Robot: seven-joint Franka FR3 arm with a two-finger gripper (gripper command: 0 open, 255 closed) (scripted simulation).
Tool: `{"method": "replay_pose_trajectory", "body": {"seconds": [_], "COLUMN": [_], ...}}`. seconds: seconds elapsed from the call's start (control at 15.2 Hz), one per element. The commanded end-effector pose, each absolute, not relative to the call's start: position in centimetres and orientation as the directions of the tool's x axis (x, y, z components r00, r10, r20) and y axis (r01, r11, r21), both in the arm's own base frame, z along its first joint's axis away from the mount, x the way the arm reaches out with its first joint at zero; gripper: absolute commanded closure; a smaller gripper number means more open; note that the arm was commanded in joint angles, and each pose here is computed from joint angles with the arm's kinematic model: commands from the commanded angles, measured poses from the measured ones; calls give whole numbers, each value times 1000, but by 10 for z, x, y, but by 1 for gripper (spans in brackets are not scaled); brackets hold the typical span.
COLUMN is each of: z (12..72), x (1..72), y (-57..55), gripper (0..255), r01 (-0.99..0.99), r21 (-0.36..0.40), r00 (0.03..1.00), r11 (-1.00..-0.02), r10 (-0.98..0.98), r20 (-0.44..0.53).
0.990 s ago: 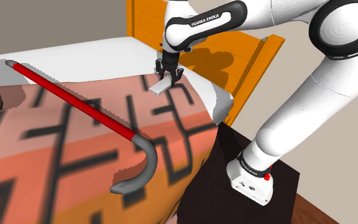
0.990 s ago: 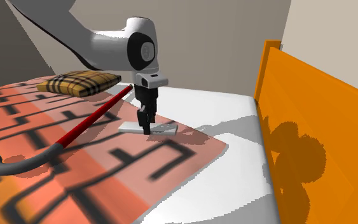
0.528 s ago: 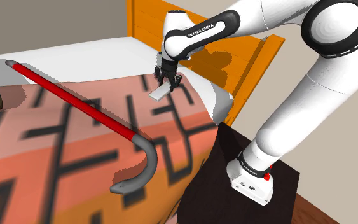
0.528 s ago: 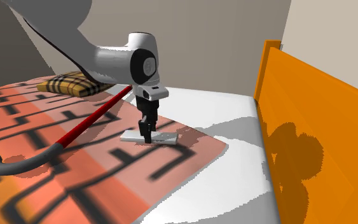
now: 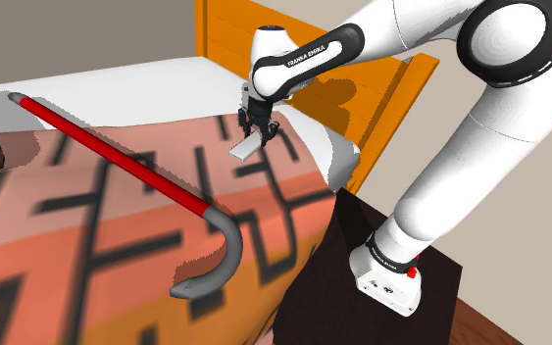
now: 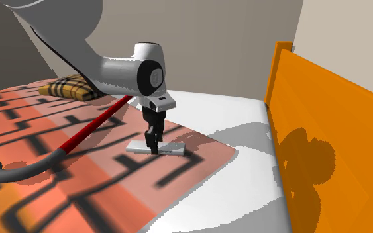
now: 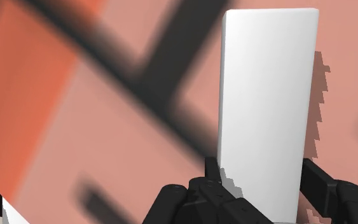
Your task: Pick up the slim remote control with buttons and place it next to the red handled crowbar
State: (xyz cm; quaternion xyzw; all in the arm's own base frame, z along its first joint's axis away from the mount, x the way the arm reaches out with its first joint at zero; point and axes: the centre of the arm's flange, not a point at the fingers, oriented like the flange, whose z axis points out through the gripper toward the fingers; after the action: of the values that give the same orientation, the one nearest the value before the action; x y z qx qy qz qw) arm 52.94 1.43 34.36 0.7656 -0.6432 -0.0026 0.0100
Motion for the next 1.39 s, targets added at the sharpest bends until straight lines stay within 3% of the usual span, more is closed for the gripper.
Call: {"method": "replay_pose_trajectory", "body": {"seconds": [0.0,0.13,0.2,0.53,0.79,1.32], "z": [344,344,344,344,394,394], "x": [530,530,529,530,530,530], "y": [14,14,14,14,15,15], "gripper": [255,255,0,0,0,0], "r01": [-985,-985,-985,-985,-985,-985], "r21": [18,18,18,18,18,18], "r00": [173,173,173,173,173,173], "r11": [-172,-172,-172,-172,-172,-172], "r10": [-985,-985,-985,-985,-985,-985], "r20": [9,9,9,9,9,9]}}
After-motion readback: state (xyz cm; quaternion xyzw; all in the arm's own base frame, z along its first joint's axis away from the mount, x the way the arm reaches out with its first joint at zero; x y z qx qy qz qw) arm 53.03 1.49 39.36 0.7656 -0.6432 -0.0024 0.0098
